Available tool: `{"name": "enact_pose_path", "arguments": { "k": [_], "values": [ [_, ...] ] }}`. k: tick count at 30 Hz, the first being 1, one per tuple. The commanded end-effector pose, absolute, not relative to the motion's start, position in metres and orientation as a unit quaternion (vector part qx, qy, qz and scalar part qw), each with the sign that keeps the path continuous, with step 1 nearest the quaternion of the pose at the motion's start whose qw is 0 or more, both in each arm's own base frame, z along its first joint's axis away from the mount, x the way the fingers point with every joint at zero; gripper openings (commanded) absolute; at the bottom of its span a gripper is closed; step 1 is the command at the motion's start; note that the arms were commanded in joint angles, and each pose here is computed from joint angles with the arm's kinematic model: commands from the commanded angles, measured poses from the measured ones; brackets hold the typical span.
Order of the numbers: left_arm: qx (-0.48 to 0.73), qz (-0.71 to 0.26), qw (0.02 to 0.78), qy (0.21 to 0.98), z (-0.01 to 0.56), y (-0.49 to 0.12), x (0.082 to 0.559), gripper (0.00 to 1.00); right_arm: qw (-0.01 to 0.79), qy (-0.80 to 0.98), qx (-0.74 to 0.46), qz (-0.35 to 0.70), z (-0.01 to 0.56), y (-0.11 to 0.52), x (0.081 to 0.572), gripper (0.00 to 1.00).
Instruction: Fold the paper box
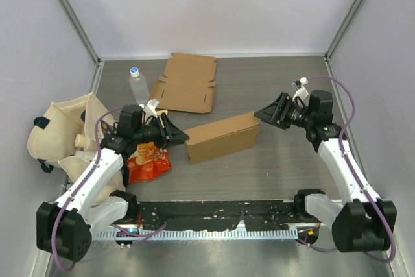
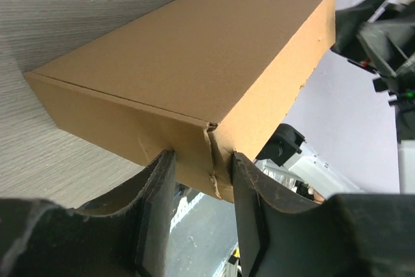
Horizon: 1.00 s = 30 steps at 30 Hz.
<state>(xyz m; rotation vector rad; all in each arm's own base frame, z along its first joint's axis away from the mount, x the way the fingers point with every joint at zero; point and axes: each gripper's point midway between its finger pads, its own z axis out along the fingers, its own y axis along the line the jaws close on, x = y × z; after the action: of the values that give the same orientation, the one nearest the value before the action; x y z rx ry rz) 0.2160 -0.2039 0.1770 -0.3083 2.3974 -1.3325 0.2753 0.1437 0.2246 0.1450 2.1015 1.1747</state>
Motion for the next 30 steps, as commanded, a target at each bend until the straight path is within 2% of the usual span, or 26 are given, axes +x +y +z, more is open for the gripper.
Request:
{"name": "enact_pose_path", "arguments": {
  "k": [1,6,7,9,11,14,15,16,17,18,19,20,21,24,27,29,30],
  "values": [
    [-0.114,-0.403,0.156,0.894,0.131,-0.188,0.202,0.39,0.337,0.808,0.04,0.482,0.204,0.151,0.279,0.63],
    [-0.111,-0.391,0.146,0.902,0.112,-0.183,0.193,0.31,0.315,0.818,0.079,0.476,0.159,0.142,0.27,0.51],
    [-0.111,-0.387,0.144,0.904,0.109,-0.182,0.191,0.26,0.313,0.819,0.082,0.475,0.156,0.141,0.268,0.48],
    [-0.108,-0.398,0.146,0.899,0.112,-0.184,0.19,0.24,0.312,0.817,0.103,0.473,0.151,0.134,0.267,0.31],
    [-0.115,-0.398,0.143,0.899,0.112,-0.183,0.187,0.14,0.316,0.816,0.13,0.467,0.148,0.123,0.266,0.19],
    [-0.147,-0.407,0.122,0.893,0.104,-0.184,0.175,0.1,0.311,0.825,0.192,0.431,0.136,0.1,0.257,0.17],
    [-0.152,-0.409,0.116,0.892,0.101,-0.186,0.17,0.09,0.286,0.841,0.224,0.401,0.124,0.092,0.247,0.18],
    [-0.156,-0.412,0.111,0.891,0.099,-0.187,0.164,0.12,0.29,0.845,0.231,0.385,0.127,0.088,0.241,0.21],
    [-0.172,-0.411,0.099,0.89,0.095,-0.187,0.157,0.18,0.286,0.851,0.242,0.368,0.127,0.084,0.235,0.32],
    [-0.165,-0.419,0.107,0.886,0.101,-0.189,0.151,0.33,0.27,0.86,0.258,0.347,0.128,0.081,0.224,0.39],
    [-0.165,-0.425,0.105,0.884,0.105,-0.19,0.146,0.42,0.298,0.859,0.246,0.337,0.139,0.078,0.22,0.45],
    [-0.16,-0.438,0.111,0.877,0.12,-0.192,0.145,0.48,0.302,0.86,0.245,0.331,0.145,0.077,0.216,0.58],
    [-0.138,-0.464,0.124,0.866,0.142,-0.195,0.139,0.55,0.3,0.866,0.234,0.325,0.159,0.079,0.208,0.62],
    [-0.111,-0.466,0.153,0.864,0.184,-0.186,0.124,0.66,0.323,0.867,0.213,0.314,0.185,0.078,0.203,0.66],
    [-0.078,-0.483,0.178,0.854,0.223,-0.186,0.115,0.7,0.365,0.864,0.198,0.285,0.212,0.07,0.204,0.69],
    [-0.079,-0.477,0.198,0.853,0.242,-0.181,0.114,0.8,0.345,0.876,0.179,0.285,0.21,0.075,0.205,0.72],
    [-0.089,-0.478,0.202,0.85,0.248,-0.18,0.116,0.88,0.328,0.88,0.173,0.296,0.205,0.08,0.203,0.73]
  ]
}}
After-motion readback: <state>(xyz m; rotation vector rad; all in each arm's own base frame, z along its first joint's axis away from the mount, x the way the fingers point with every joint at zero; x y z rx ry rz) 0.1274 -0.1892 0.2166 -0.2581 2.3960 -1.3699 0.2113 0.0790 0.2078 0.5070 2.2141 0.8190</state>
